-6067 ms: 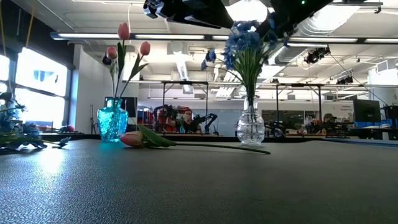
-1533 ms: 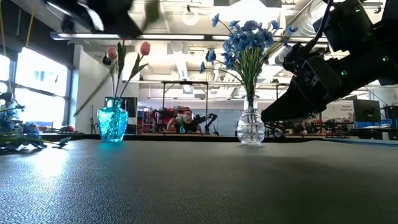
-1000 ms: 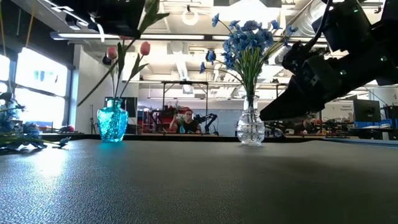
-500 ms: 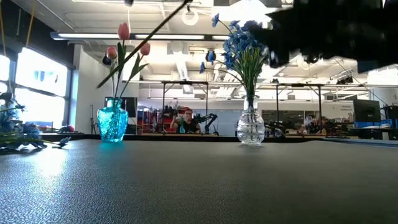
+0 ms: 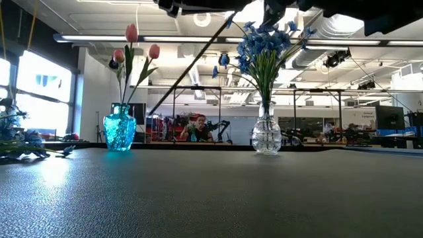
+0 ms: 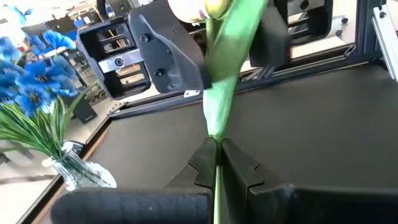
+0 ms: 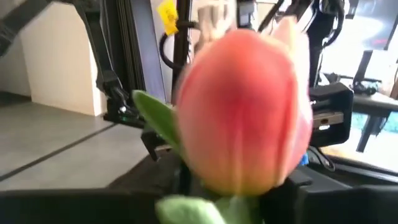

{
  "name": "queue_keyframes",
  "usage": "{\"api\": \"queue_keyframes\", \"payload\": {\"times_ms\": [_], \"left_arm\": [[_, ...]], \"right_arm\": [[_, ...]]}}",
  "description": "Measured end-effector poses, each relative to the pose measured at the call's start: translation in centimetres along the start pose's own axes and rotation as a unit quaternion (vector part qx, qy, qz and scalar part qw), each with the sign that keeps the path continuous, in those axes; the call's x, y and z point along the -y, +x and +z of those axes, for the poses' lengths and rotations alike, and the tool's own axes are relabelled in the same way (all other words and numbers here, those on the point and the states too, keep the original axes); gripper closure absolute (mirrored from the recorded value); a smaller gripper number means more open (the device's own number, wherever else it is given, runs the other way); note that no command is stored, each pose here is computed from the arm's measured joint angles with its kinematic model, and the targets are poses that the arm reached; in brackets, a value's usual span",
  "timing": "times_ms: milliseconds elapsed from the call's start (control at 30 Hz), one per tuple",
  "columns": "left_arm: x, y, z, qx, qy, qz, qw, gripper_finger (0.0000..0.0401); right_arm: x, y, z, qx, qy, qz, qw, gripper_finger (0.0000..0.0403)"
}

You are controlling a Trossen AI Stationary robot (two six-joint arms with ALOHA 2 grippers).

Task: Sort flowers into vase by color
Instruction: Put the pink tulip flower into the blue flower vase

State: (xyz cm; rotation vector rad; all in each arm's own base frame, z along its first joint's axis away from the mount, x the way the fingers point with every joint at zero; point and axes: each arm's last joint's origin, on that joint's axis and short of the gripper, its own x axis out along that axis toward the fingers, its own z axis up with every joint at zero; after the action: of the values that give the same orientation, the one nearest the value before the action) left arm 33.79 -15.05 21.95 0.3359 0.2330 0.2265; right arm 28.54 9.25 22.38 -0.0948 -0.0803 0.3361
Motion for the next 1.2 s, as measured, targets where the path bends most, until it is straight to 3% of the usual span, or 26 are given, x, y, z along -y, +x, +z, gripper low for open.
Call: {"api": "queue_keyframes", "payload": {"times_ms": [133, 267, 533, 633, 733, 967, 1200], "left_arm": [[0.2, 0.1, -0.3, -0.007, -0.011, -0.001, 1.000, 0.0401], [-0.3, 0.5, -0.5, -0.016, -0.065, 0.015, 0.998, 0.0388], [-1.9, 1.7, -1.4, -0.044, -0.073, 0.033, 0.996, 0.0301], [-2.1, 2.0, -1.4, -0.042, -0.062, 0.006, 0.997, 0.0283], [-2.4, 2.3, -1.5, -0.039, -0.059, -0.024, 0.997, 0.0280], [-2.6, 2.5, -1.4, -0.033, -0.042, -0.036, 0.998, 0.0283], [-1.5, 3.4, -1.8, 0.010, -0.019, -0.067, 0.998, 0.0284]], "right_arm": [[0.0, 0.1, -0.1, -0.010, 0.000, -0.001, 1.000, 0.0330], [0.2, 0.1, -0.2, -0.015, 0.006, -0.028, 0.999, 0.0393], [0.6, 0.0, -0.8, -0.045, 0.036, -0.052, 0.997, 0.0387], [0.7, 0.0, -0.8, -0.048, 0.038, -0.051, 0.997, 0.0398], [0.7, 0.0, -0.8, -0.049, 0.040, -0.047, 0.997, 0.0399], [0.7, 0.0, -0.9, -0.049, 0.039, -0.048, 0.997, 0.0397], [0.8, 0.0, -0.9, -0.051, 0.035, -0.073, 0.995, 0.0396]]}}
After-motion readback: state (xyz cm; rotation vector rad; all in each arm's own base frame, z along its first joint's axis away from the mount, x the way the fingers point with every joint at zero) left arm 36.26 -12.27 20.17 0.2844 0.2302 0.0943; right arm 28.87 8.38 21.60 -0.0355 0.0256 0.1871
